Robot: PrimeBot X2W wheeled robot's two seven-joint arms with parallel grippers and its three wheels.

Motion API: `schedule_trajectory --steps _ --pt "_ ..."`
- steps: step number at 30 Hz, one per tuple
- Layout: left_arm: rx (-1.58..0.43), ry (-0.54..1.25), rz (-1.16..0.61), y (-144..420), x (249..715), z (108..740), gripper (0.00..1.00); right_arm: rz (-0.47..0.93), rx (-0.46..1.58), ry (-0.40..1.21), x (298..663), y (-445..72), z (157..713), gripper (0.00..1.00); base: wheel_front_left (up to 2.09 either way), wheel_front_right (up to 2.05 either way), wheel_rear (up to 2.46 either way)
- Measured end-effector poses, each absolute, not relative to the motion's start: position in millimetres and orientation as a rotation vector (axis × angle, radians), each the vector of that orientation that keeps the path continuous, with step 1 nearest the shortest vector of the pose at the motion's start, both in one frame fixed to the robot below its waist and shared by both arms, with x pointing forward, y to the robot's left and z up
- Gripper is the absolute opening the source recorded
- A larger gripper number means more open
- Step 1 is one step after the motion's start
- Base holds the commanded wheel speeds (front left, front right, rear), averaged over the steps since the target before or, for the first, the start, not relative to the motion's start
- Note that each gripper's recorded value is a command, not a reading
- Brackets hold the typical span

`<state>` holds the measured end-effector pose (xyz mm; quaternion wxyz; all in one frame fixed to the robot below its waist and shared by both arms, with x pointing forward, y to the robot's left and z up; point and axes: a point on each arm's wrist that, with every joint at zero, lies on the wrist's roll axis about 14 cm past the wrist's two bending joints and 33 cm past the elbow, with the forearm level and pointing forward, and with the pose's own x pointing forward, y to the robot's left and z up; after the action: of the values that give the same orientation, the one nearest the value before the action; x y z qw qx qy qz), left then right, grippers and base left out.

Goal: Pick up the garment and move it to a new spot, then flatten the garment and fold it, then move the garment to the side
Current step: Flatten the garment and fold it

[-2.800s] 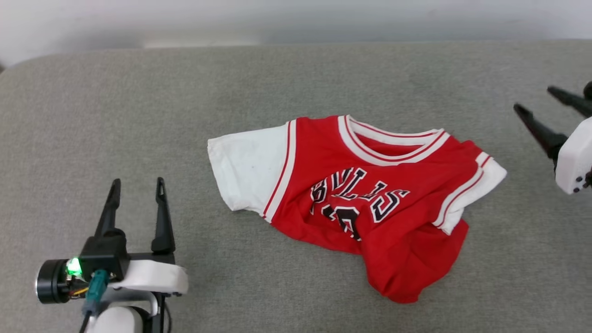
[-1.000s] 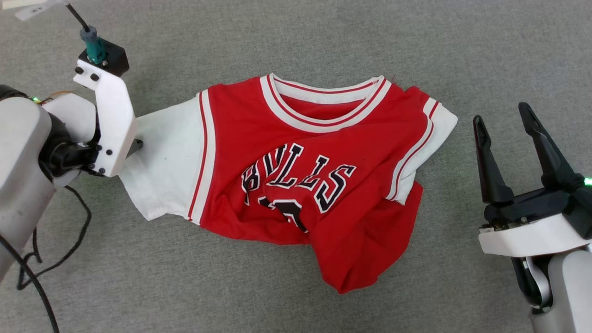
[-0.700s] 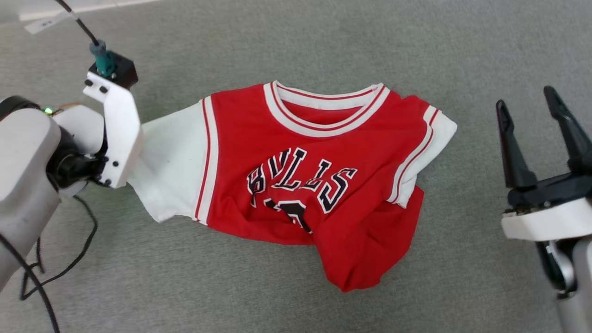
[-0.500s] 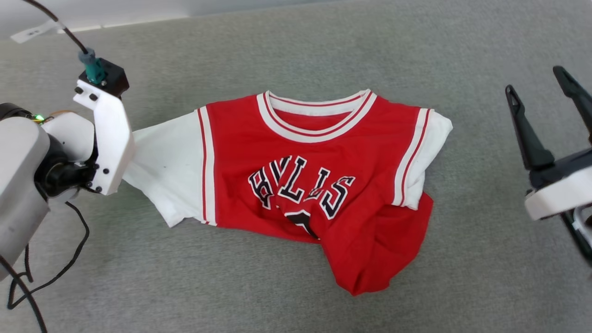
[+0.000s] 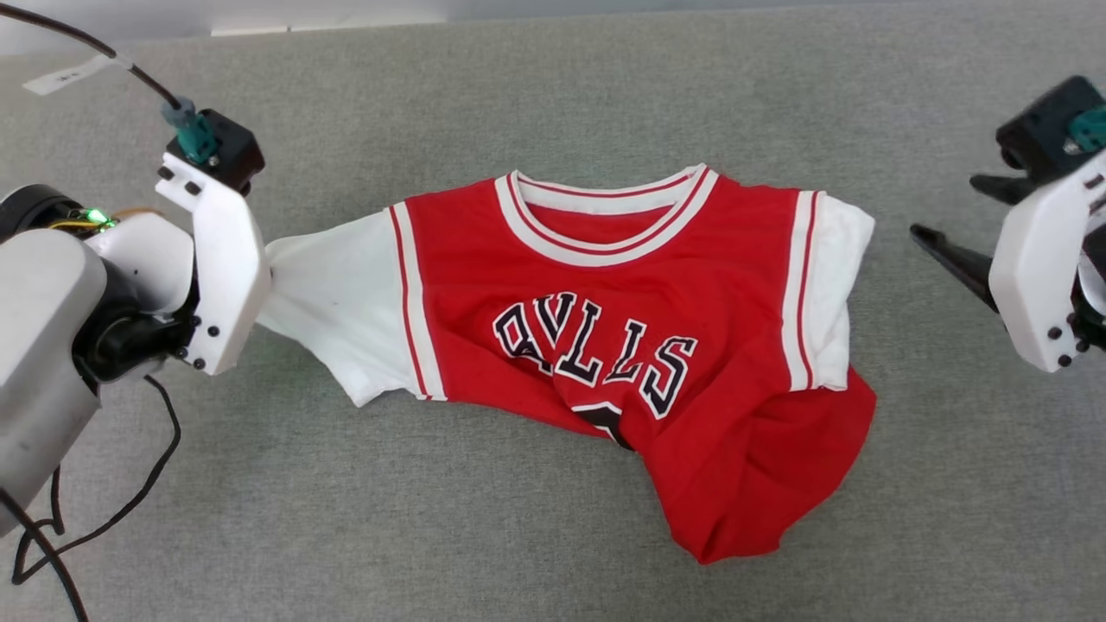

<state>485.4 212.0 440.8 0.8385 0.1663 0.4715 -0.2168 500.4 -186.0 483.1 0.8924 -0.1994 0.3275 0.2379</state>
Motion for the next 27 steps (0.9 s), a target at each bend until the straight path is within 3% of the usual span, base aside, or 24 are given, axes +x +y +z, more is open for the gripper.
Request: schedule_trajectory --steps 7,16,21,22,23,27 --pt "0.352 0.976 -0.48 203.9 494.2 433.7 0.0 0.52 -0.378 0.973 507.3 -180.4 438.9 1.0 0.0 0.0 0.0" --pt "0.345 0.97 -0.492 201.4 504.6 420.7 0.0 0.549 -0.348 1.139 510.9 -165.8 372.6 1.0 0.0 0.0 0.0" --pt "0.344 0.977 -0.485 205.3 503.6 414.4 0.0 0.571 -0.329 1.146 508.0 -161.6 360.1 1.0 0.0 0.0 0.0" --pt "0.344 0.977 -0.485 205.2 503.5 414.2 0.0 0.575 -0.329 1.136 507.9 -161.1 360.1 0.13 0.0 0.0 0.0" --pt "0.344 0.973 -0.484 205.5 503.6 414.6 0.0 0.577 -0.325 1.12 508.2 -160.6 360.7 0.0 0.0 0.0 0.0" --pt "0.342 0.926 -0.484 203.1 505.8 424.1 0.0 0.598 -0.312 1.037 508.5 -152.2 370.5 0.0 0.0 0.0 0.0"
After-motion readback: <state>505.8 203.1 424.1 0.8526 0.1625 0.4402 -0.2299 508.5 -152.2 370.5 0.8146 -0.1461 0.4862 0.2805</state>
